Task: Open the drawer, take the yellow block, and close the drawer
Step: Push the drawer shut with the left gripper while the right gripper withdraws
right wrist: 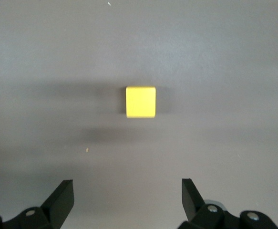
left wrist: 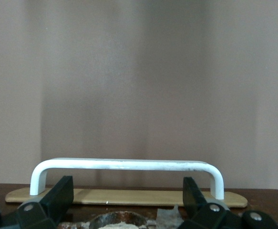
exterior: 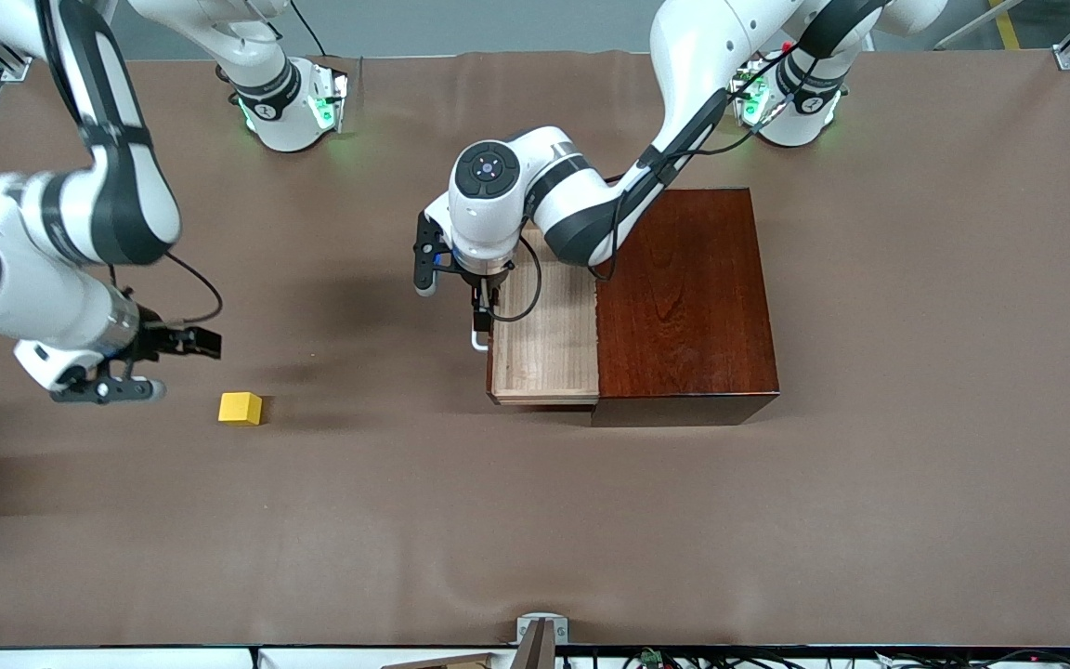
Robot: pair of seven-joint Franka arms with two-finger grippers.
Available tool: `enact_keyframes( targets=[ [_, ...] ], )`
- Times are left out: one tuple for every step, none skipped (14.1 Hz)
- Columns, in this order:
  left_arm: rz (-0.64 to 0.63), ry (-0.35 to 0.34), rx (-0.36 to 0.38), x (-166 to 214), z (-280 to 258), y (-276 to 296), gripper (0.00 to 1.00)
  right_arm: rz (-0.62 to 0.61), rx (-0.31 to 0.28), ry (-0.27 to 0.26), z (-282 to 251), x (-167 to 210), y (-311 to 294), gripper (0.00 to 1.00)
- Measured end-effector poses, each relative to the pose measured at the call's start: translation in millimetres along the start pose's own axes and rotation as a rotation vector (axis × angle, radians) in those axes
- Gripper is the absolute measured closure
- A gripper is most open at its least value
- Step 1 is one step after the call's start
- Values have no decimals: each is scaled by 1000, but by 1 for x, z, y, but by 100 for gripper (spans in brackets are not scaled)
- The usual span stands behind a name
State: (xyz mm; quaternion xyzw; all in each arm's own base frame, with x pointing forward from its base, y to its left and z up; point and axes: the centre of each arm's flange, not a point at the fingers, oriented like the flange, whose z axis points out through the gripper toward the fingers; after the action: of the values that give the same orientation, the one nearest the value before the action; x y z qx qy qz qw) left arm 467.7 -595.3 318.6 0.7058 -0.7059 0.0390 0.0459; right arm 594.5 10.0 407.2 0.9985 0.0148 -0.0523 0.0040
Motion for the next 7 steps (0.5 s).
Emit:
enact_keyframes(
  targets=[
    [-1,-17,-6,-2,-1,-1,0,0,1,-4,-18,-9,0,0],
    [-5,-38,-13,-6,-3,-4,0,0,2,-6,-35,-18,0,0],
    [-11,-60,-16,-11,-4,-7,0,0,3,-11,-53,-26,0,0],
    [-17,-80,-19,-16,-6,-11,0,2,4,-16,-70,-33,1,0],
    [-23,-100,-24,-20,-8,-13,0,6,4,-20,-86,-39,2,0],
    [-24,-121,-28,-24,-9,-14,0,11,5,-22,-100,-43,5,0],
    [-22,-140,-28,-27,-9,-14,0,18,6,-21,-113,-46,9,0]
  ],
)
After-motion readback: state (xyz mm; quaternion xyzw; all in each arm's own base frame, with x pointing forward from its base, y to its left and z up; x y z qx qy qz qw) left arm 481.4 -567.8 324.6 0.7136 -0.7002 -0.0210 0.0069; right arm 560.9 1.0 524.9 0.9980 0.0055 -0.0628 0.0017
